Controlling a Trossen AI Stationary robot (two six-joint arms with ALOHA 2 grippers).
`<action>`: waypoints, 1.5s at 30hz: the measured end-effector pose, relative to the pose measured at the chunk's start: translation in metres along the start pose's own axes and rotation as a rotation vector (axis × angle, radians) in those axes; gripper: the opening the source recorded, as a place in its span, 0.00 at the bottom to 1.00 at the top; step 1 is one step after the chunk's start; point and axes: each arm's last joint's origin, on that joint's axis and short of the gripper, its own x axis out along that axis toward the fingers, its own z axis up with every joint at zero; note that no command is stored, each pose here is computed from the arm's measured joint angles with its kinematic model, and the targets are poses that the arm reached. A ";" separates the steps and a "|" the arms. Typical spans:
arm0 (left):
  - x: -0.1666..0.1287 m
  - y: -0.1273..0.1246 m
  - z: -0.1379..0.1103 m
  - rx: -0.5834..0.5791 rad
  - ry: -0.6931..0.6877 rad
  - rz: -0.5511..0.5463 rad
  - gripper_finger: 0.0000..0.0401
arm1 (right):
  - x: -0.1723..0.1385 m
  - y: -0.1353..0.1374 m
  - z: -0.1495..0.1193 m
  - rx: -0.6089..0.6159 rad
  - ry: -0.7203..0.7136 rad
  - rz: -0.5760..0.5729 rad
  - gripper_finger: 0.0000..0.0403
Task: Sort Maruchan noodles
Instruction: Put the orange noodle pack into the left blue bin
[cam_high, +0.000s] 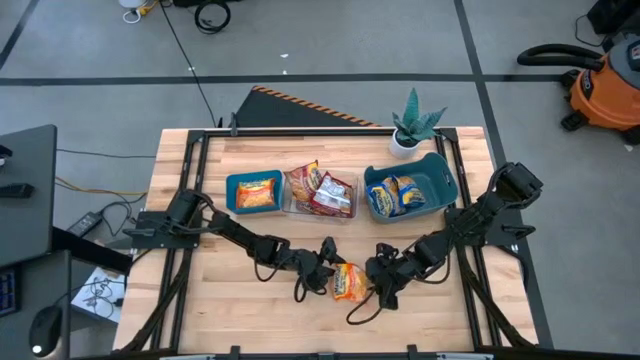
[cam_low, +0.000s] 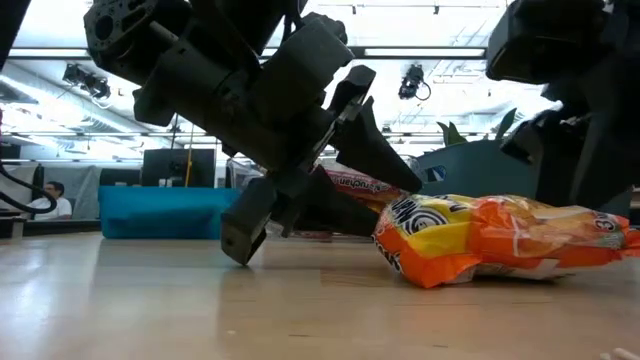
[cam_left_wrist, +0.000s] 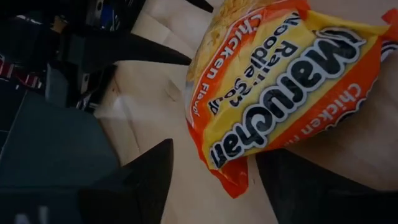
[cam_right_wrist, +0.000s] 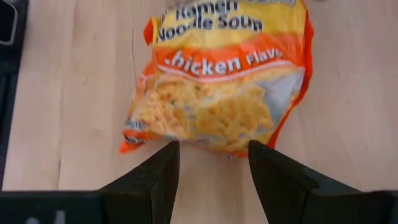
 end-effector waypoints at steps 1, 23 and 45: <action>0.000 0.000 0.000 -0.006 -0.006 -0.005 0.57 | 0.000 0.000 0.001 0.004 -0.007 0.003 0.49; -0.029 0.008 0.014 -0.243 0.091 -0.076 0.03 | -0.050 -0.008 0.011 0.012 0.058 -0.129 0.49; -0.197 0.122 -0.009 -0.546 0.440 0.104 0.01 | -0.049 0.010 -0.021 -0.049 -0.150 -0.233 0.49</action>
